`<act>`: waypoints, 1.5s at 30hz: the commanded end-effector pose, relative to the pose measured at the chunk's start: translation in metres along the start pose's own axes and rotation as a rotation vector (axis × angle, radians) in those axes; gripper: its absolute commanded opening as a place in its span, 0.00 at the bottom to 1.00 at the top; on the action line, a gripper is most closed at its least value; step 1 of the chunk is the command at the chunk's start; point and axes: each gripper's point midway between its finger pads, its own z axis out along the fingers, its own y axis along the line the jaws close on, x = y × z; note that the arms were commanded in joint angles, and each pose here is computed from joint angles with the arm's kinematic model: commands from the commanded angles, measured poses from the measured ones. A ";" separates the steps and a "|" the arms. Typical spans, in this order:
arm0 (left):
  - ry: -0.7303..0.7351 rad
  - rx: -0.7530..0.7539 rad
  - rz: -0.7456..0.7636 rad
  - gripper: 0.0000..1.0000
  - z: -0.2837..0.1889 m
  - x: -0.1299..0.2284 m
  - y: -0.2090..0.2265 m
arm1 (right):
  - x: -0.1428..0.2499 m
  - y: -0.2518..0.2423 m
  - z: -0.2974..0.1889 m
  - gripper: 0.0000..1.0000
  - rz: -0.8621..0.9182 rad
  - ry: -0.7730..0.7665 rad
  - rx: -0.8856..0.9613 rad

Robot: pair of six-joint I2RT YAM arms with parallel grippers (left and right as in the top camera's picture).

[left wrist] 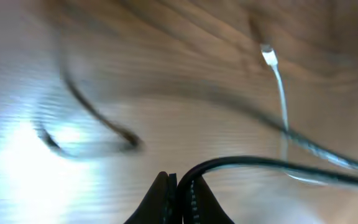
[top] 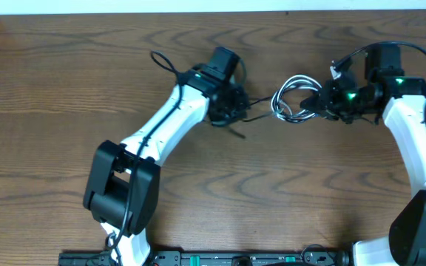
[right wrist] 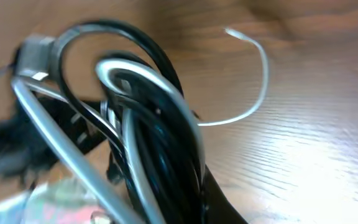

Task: Untangle cables

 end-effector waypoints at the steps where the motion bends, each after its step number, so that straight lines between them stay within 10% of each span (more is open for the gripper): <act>1: -0.076 -0.191 0.183 0.08 -0.007 -0.028 0.051 | -0.008 0.021 -0.023 0.01 -0.152 -0.037 -0.163; 8: -0.224 -0.144 0.200 0.09 -0.017 -0.073 0.047 | 0.017 0.064 -0.010 0.01 -0.341 0.040 -0.323; 9: -0.238 -0.136 0.202 0.16 -0.018 -0.076 0.046 | 0.020 0.067 -0.007 0.01 -0.361 0.049 -0.327; 11: -0.279 -0.136 0.239 0.66 -0.021 -0.086 0.043 | 0.025 0.073 -0.002 0.01 -0.407 0.061 -0.333; 14: -0.410 -0.329 0.299 0.81 -0.041 -0.119 0.076 | 0.026 0.069 0.002 0.01 -0.422 0.062 -0.299; 20: -0.356 -0.076 0.327 0.79 -0.072 -0.107 0.046 | 0.016 0.054 0.006 0.01 -0.417 0.036 -0.197; 25: -0.253 0.268 0.446 0.55 -0.105 -0.056 -0.025 | 0.001 0.038 0.009 0.01 -0.258 -0.006 -0.082; 35: -0.043 0.279 0.383 0.61 -0.041 0.020 -0.076 | -0.002 0.039 0.009 0.01 -0.130 -0.013 -0.081; 45: -0.136 0.211 0.264 0.59 -0.026 0.007 -0.080 | 0.000 0.038 0.009 0.01 -0.120 -0.003 -0.078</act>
